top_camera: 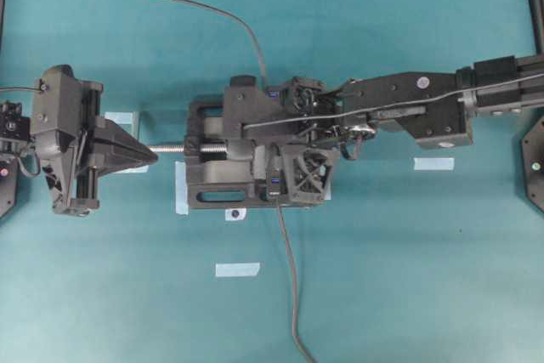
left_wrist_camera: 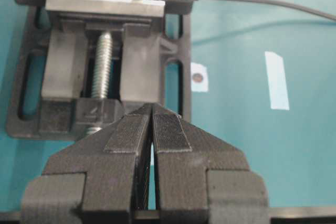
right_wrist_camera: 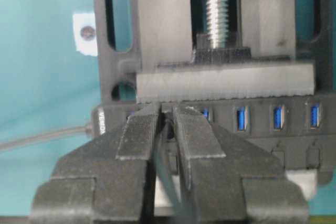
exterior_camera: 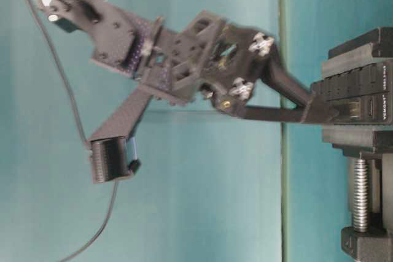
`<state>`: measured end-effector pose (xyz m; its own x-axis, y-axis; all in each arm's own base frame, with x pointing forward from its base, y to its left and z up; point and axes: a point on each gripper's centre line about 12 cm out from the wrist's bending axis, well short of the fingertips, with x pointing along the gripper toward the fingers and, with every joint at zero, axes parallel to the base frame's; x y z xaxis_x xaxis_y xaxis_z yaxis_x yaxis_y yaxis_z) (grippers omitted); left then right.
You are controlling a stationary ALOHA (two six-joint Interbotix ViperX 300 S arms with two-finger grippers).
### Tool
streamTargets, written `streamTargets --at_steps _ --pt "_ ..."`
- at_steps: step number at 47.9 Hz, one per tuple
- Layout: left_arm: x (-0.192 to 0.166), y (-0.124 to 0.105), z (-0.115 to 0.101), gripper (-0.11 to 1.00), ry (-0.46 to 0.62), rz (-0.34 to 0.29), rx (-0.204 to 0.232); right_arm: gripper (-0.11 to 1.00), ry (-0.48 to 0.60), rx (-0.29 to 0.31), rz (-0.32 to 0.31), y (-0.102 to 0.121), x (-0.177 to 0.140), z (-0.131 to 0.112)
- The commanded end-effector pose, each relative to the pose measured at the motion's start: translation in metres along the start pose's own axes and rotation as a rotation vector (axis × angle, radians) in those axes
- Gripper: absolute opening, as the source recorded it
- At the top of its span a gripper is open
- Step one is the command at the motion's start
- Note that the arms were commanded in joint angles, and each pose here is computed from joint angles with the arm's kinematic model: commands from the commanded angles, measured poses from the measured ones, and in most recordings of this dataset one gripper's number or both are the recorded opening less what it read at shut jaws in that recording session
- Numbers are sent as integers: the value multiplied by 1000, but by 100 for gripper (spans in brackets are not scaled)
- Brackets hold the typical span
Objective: Insert the USB into the second port from the front of the fixed hub.
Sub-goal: 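Push the USB plug into the second port with the right gripper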
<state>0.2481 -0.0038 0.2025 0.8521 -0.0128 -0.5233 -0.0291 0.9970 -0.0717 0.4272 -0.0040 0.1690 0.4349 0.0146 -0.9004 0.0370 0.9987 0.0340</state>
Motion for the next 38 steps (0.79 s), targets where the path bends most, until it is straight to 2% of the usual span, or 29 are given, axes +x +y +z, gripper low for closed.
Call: streamTargets --at_steps 1,38 --pt "-1 -1 12 0 -37 -3 3 10 -35 12 3 1 -11 4" --pt "-1 -1 11 0 -35 -3 3 10 -24 11 2 1 -4 -1"
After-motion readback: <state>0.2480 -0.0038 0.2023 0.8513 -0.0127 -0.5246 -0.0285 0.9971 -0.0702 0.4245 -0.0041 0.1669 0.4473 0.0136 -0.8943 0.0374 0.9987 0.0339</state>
